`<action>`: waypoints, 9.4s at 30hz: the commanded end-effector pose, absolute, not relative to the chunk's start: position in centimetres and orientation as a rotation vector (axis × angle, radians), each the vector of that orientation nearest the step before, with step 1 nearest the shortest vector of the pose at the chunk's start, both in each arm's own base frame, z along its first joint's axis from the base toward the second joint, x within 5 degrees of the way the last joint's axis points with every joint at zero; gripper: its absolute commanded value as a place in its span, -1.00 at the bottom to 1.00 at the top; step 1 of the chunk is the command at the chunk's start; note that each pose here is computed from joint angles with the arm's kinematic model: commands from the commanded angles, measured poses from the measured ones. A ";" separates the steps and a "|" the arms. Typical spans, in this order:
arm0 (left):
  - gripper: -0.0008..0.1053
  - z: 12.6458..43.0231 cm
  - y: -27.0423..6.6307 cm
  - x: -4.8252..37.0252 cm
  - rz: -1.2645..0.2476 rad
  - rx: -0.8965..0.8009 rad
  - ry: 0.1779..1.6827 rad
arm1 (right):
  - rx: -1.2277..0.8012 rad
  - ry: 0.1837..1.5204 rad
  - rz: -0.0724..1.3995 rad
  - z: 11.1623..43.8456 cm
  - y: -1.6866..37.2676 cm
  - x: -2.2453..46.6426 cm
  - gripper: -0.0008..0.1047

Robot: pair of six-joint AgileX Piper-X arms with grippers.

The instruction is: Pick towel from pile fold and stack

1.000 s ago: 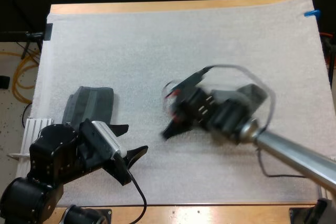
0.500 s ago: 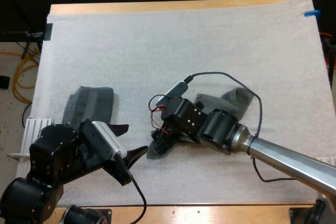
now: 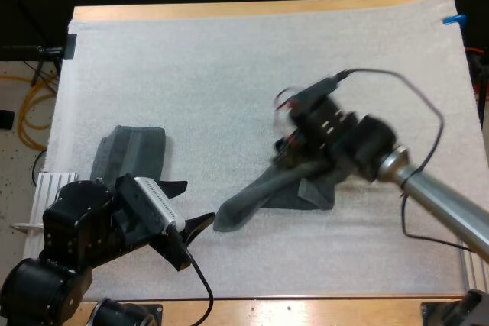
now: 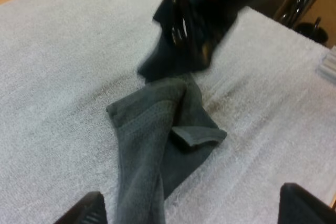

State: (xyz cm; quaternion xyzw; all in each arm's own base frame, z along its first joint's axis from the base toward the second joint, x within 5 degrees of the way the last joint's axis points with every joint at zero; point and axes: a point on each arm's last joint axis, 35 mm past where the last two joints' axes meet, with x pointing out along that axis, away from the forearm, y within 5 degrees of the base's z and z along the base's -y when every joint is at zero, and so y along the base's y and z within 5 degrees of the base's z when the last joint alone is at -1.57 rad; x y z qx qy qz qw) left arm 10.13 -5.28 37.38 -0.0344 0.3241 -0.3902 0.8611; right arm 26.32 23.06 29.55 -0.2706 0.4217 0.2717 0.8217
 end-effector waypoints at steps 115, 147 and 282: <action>0.24 15.3 -30.4 36.4 -0.698 0.406 1.238 | -0.384 1.512 0.355 16.8 7.6 30.9 -0.99; -0.98 13.6 -32.2 35.1 -0.602 0.450 1.289 | -0.384 1.519 0.355 16.8 7.6 30.8 -0.99; 0.34 32.8 -3.7 12.1 -0.397 -0.179 0.942 | 0.109 1.101 0.357 25.0 6.8 15.4 0.47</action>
